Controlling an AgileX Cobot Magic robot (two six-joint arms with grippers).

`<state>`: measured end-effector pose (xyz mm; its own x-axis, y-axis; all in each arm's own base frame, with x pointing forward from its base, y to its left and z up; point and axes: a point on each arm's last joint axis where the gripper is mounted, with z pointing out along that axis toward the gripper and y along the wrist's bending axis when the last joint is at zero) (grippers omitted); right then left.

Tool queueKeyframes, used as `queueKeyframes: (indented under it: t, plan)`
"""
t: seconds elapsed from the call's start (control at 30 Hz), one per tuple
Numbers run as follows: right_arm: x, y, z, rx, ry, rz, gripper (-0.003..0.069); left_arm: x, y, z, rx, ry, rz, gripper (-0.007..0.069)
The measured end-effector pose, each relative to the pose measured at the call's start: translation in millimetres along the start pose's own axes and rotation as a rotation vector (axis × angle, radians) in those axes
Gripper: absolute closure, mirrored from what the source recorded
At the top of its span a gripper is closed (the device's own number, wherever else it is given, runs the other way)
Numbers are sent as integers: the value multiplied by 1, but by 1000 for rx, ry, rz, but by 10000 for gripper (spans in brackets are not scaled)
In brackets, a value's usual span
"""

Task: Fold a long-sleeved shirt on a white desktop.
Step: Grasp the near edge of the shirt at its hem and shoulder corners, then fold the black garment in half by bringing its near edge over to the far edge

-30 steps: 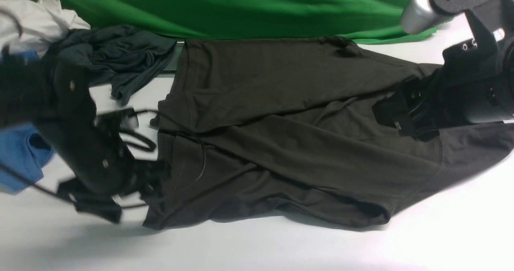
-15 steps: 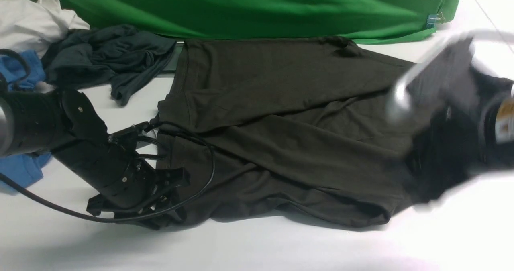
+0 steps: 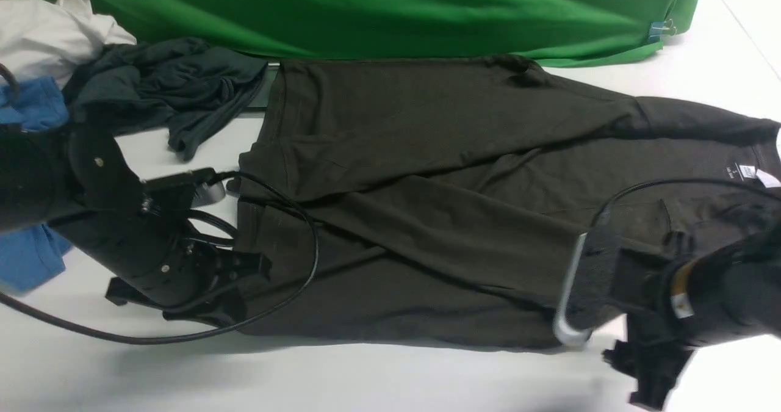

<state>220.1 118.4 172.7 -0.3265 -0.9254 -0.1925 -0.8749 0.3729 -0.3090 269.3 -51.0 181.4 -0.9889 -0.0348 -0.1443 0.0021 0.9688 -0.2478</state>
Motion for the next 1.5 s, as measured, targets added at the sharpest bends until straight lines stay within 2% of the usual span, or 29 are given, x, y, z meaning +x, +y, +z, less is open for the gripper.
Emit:
queueKeyframes:
  t: [0.2, 0.3, 0.37, 0.4, 0.43, 0.47, 0.5, 0.7, 0.9, 1.1, 1.3, 1.4, 1.5]
  plan:
    - [-9, 0, 26, 2, -40, -32, 190, 0, 0, -2, -5, -5, 1, 589]
    - [-11, -1, 30, 1, -46, -37, 326, 0, 0, -2, -5, -6, 1, 589]
    - [-11, 0, 31, -3, -40, -37, 477, 0, 0, -2, -5, -6, 1, 589]
    - [-10, 0, 31, -6, -34, -36, 529, 0, 0, -2, -5, -6, 1, 589]
    - [-10, 0, 31, -7, -31, -36, 529, 0, 0, -2, -6, -5, 2, 589]
    - [-8, 1, 31, -13, -17, -35, 587, 0, 0, -2, -8, -5, 4, 589]
    - [-7, 1, 29, -14, -11, -34, 597, 0, 0, -2, -8, -5, 4, 589]
    - [0, -1, 2, 3, 12, 11, 606, 5, -1, -6, -3, 26, 9, 589]
    - [11, 0, -48, 46, -42, 100, 607, 16, -6, -41, -10, -41, 12, 589]
    - [26, 14, -78, 0, -92, 206, 607, 36, -10, -75, -18, -121, -2, 589]
    - [33, 22, -85, -25, -101, 233, 608, 47, -9, -79, -15, -140, -2, 589]
    - [26, 14, -95, 5, -127, 192, 608, 41, -9, -82, -25, -198, 9, 589]
    - [8, -14, -102, 95, -153, 145, 608, 15, -11, -96, -49, -366, 31, 589]
